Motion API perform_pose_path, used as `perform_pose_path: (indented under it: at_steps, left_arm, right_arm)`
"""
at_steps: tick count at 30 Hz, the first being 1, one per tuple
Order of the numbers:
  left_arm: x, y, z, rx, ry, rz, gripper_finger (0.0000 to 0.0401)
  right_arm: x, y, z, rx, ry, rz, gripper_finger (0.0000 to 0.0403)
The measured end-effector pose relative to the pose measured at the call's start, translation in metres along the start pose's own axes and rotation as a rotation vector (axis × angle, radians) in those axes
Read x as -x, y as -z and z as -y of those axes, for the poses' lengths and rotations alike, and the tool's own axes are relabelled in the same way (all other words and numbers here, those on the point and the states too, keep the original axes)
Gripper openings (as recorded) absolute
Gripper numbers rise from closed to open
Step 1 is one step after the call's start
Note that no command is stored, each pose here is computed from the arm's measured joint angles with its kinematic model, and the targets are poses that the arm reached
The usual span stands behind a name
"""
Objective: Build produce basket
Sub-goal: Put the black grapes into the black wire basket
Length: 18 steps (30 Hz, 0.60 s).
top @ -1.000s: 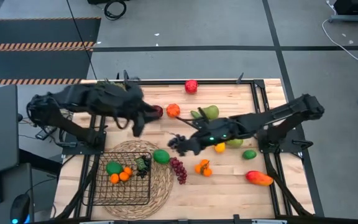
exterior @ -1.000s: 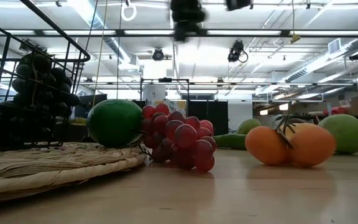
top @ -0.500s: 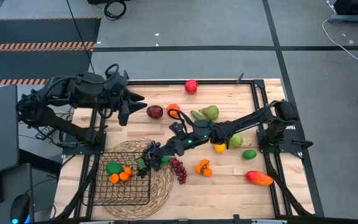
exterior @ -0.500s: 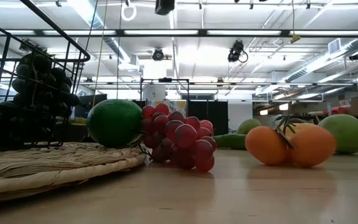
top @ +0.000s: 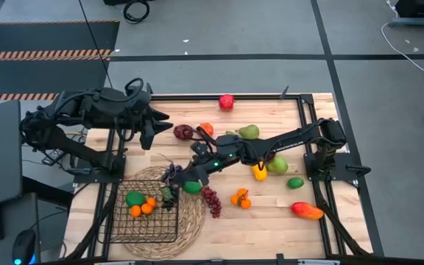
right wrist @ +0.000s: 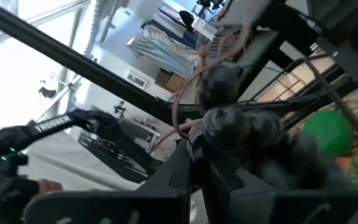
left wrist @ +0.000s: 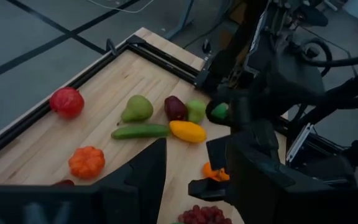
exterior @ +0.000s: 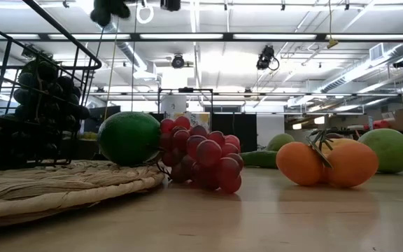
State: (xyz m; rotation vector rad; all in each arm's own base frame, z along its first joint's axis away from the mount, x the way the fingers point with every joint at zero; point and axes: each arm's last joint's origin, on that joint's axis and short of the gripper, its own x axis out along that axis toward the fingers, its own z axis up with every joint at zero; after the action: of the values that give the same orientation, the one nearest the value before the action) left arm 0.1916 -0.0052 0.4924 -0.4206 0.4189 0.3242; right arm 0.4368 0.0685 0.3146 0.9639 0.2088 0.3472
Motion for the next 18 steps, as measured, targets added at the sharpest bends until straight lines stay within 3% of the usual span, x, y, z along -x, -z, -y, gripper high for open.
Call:
perform_pose_path:
  at_steps: [6, 13, 18]
  left_arm:
    - [0.0022, -0.0006, -0.0018, 0.003, -0.036, 0.025, 0.0172]
    - [0.0087, -0.002, -0.0053, 0.024, -0.085, 0.071, 0.0172]
    - [0.008, 0.005, -0.0053, 0.014, -0.021, -0.038, 0.0172]
  right_arm:
    - [-0.001, 0.0025, -0.003, 0.11, -0.002, 0.001, 0.0025]
    - [-0.0022, 0.008, -0.0056, 0.139, 0.0, -0.014, 0.0025]
    - [-0.002, 0.0069, -0.0062, 0.141, -0.004, -0.001, 0.0025]
